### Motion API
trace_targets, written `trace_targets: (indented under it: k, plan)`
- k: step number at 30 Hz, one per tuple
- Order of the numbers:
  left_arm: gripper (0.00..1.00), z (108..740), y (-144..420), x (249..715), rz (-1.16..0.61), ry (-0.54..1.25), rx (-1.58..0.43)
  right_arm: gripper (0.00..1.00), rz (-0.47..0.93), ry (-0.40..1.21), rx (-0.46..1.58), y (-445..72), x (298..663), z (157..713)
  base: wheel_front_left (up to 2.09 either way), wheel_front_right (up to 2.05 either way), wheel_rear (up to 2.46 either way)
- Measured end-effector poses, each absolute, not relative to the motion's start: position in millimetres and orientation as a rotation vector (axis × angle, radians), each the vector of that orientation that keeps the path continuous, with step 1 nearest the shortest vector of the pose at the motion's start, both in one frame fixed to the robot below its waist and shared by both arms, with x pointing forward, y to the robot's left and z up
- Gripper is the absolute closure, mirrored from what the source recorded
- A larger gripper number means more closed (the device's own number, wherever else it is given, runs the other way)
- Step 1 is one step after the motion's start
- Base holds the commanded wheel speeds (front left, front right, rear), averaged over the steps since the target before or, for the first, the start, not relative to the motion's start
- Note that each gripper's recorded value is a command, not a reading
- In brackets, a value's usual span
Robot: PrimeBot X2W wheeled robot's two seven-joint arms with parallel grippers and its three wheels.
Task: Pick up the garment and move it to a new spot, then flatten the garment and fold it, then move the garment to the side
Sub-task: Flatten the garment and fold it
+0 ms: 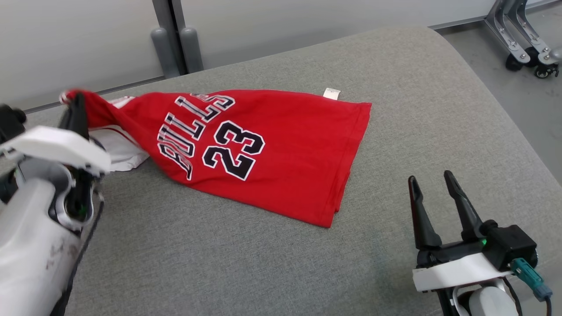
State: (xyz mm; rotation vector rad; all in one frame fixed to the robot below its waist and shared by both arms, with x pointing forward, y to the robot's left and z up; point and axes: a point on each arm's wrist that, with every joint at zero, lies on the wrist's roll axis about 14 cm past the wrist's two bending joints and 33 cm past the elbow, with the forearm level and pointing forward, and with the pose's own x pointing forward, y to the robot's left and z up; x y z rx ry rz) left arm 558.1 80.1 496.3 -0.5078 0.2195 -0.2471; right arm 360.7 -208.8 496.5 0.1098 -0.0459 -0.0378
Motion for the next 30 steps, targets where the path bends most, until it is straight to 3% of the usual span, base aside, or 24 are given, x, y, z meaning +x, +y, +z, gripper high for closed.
trace_targets:
  k: [7,15,30]
  plan:
    - [1.00,450.2,113.1,517.2,-0.241,0.320,-0.411,0.00,-0.048,0.004,0.109,-210.8,358.5,479.6,0.00,0.00,0.00]
    - [1.00,423.3,158.0,458.4,-0.147,0.379,-0.349,0.00,0.095,0.092,0.146,-161.0,364.4,452.4,0.00,0.00,0.00]
    - [1.00,376.4,145.6,295.3,-0.203,0.744,-0.245,0.00,0.157,0.139,0.133,-143.7,371.0,436.6,0.00,0.00,0.00]
